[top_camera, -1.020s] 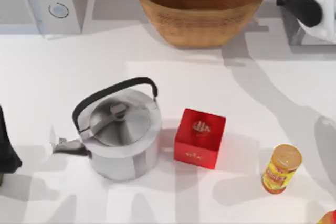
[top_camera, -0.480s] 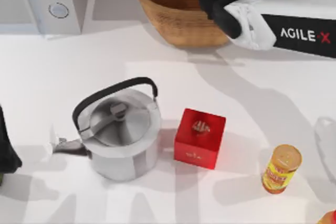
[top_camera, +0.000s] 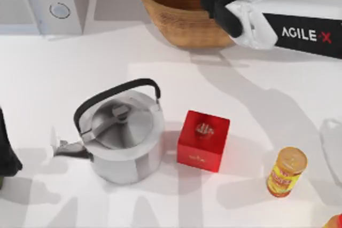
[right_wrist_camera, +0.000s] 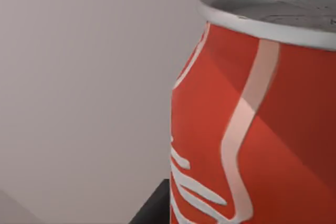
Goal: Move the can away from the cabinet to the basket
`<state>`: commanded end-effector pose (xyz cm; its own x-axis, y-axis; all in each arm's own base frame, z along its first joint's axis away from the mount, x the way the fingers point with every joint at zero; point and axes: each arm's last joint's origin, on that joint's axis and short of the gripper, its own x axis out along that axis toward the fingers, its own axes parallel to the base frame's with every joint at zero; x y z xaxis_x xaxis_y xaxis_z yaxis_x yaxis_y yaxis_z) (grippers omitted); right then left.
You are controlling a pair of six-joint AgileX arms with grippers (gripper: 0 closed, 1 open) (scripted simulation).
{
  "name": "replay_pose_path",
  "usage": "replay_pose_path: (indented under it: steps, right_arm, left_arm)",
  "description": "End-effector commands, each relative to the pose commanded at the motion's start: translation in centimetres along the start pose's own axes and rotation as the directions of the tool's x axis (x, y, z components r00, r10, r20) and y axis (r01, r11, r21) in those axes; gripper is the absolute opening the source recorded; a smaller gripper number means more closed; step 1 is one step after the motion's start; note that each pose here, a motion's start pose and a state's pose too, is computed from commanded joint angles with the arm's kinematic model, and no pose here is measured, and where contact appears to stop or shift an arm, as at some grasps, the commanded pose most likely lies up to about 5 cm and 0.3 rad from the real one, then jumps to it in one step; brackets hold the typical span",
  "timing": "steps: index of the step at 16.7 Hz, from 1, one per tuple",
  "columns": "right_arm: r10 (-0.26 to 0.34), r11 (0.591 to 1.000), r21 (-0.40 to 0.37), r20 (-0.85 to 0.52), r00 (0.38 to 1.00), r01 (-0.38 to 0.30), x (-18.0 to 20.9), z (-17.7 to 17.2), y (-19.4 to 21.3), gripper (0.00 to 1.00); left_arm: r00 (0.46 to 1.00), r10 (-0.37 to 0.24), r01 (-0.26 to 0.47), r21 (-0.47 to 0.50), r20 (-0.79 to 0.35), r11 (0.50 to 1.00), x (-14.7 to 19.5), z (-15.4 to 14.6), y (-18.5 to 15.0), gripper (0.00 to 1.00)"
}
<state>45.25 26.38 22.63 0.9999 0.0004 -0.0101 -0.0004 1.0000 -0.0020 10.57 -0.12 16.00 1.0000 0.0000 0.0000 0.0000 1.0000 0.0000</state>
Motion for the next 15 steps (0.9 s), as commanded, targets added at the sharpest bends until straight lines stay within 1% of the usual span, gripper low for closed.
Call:
replay_pose_path:
  steps: [4,8,15]
  right_arm:
    - [0.002,1.0,0.002,0.006,1.0,-0.002,1.4,-0.4,0.2,0.0]
    - [0.002,1.0,0.002,0.007,1.0,-0.002,1.5,-0.4,0.2,0.0]
    - [0.002,1.0,0.002,0.007,1.0,-0.002,1.5,-0.4,0.2,0.53]
  left_arm:
    - [1.0,0.0,0.0,0.0,0.0,1.0,0.0,0.0,0.0,1.0]
    - [1.0,0.0,0.0,0.0,0.0,1.0,0.0,0.0,0.0,1.0]
    - [1.0,0.0,0.0,0.0,0.0,1.0,0.0,0.0,0.0,1.0]
